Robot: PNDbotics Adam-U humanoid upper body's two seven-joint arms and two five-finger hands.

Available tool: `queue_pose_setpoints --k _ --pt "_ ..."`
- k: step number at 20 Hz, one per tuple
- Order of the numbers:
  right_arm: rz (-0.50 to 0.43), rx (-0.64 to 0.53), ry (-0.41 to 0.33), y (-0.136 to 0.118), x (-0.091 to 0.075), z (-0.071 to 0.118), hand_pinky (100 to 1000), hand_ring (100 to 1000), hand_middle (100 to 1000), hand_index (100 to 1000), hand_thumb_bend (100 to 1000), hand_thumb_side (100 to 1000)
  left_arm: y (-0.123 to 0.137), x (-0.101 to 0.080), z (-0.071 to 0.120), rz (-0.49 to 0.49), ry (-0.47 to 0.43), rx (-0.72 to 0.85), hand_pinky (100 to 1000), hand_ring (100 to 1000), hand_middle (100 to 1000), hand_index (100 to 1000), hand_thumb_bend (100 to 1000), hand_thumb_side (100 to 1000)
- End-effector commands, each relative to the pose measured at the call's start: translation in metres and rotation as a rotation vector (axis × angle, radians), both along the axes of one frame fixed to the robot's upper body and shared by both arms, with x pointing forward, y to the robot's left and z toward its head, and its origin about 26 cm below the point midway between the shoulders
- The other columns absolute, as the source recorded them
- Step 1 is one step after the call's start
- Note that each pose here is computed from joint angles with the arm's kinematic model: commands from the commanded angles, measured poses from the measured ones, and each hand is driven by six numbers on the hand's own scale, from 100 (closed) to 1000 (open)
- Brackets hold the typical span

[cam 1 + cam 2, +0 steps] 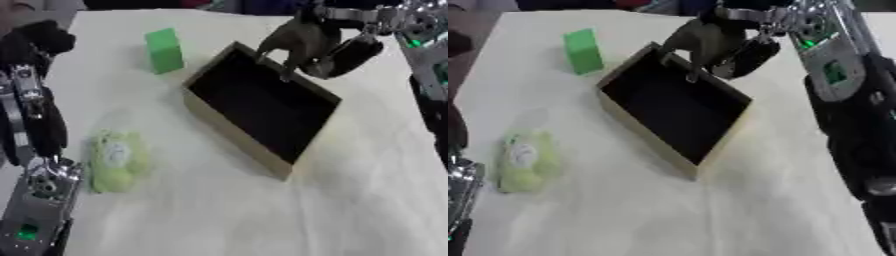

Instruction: Pick up objects on the table and place them in the box.

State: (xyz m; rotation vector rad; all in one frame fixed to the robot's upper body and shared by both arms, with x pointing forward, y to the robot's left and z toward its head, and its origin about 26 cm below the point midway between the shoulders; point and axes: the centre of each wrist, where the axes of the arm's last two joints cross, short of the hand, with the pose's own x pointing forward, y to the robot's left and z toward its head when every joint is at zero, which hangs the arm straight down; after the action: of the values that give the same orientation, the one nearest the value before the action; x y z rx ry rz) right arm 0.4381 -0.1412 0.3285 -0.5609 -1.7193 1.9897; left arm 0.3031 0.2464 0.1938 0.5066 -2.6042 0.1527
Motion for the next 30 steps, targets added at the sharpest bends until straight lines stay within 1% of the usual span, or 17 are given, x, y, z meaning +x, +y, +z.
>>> queue_pose_setpoints --k 1,5,9,11,15,16,17,18,19,20,21,22,23,24,26,30 --pt "0.041 -0.031 -0.001 0.006 -0.003 0.005 792 740 480 539 100 185 0.002 -0.002 0.008 -0.003 -0.026 0.019 667 618 550 682 124 896" --pt "0.068 -0.057 0.034 0.013 0.0 -0.005 802 741 483 544 100 215 0.002 -0.002 0.008 -0.005 -0.025 0.019 667 619 550 682 123 896" --pt "0.085 -0.08 0.068 0.02 0.003 -0.02 800 746 496 557 100 251 0.001 -0.002 0.008 -0.007 -0.026 0.019 667 620 550 681 123 895" --pt "0.089 -0.095 0.081 0.023 0.004 -0.027 803 754 515 578 100 275 0.001 -0.002 0.008 -0.008 -0.026 0.018 667 620 550 681 123 896" --pt "0.095 -0.126 0.094 0.028 0.008 -0.038 812 793 584 643 100 331 0.001 -0.002 0.008 -0.009 -0.024 0.018 667 620 550 680 122 895" --pt "0.098 -0.132 0.091 0.029 0.008 -0.039 821 813 620 677 100 384 0.001 -0.002 0.008 -0.009 -0.024 0.017 667 620 550 681 122 894" --pt "0.102 -0.139 0.086 0.029 0.008 -0.039 830 830 673 718 145 469 0.001 -0.002 0.008 -0.009 -0.024 0.018 667 621 550 680 122 894" --pt "0.109 -0.146 0.08 0.03 0.009 -0.04 845 859 732 756 286 543 0.001 -0.002 0.008 -0.009 -0.023 0.018 667 621 551 680 121 894" --pt "0.118 -0.155 0.069 0.03 0.008 -0.039 855 875 761 781 358 585 0.001 -0.002 0.008 -0.009 -0.023 0.018 667 621 551 680 121 894" --pt "0.125 -0.163 0.059 0.03 0.008 -0.039 870 897 810 819 452 609 0.001 -0.002 0.008 -0.009 -0.022 0.017 667 621 551 680 121 894" --pt "0.128 -0.176 0.043 0.03 0.008 -0.037 884 913 842 842 516 610 0.001 -0.002 0.007 -0.009 -0.021 0.018 667 621 551 680 121 894" --pt "0.128 -0.19 0.025 0.029 0.008 -0.035 900 936 883 871 598 601 0.001 -0.002 0.007 -0.009 -0.021 0.018 667 621 551 680 121 894" --pt "0.124 -0.203 0.003 0.028 0.007 -0.031 906 945 899 880 630 597 0.001 -0.002 0.007 -0.009 -0.02 0.018 667 621 551 679 121 894" --pt "0.12 -0.216 -0.016 0.027 0.007 -0.029 915 956 919 893 682 596 0.001 -0.002 0.007 -0.01 -0.019 0.018 667 621 551 679 120 893" --pt "0.118 -0.239 -0.046 0.027 0.006 -0.025 923 966 931 902 731 608 0.0 -0.002 0.007 -0.01 -0.017 0.019 667 621 551 679 120 893" --pt "0.142 -0.248 -0.075 0.027 0.005 -0.02 928 968 937 904 757 618 0.001 -0.002 0.007 -0.01 -0.016 0.021 667 621 551 679 119 892"
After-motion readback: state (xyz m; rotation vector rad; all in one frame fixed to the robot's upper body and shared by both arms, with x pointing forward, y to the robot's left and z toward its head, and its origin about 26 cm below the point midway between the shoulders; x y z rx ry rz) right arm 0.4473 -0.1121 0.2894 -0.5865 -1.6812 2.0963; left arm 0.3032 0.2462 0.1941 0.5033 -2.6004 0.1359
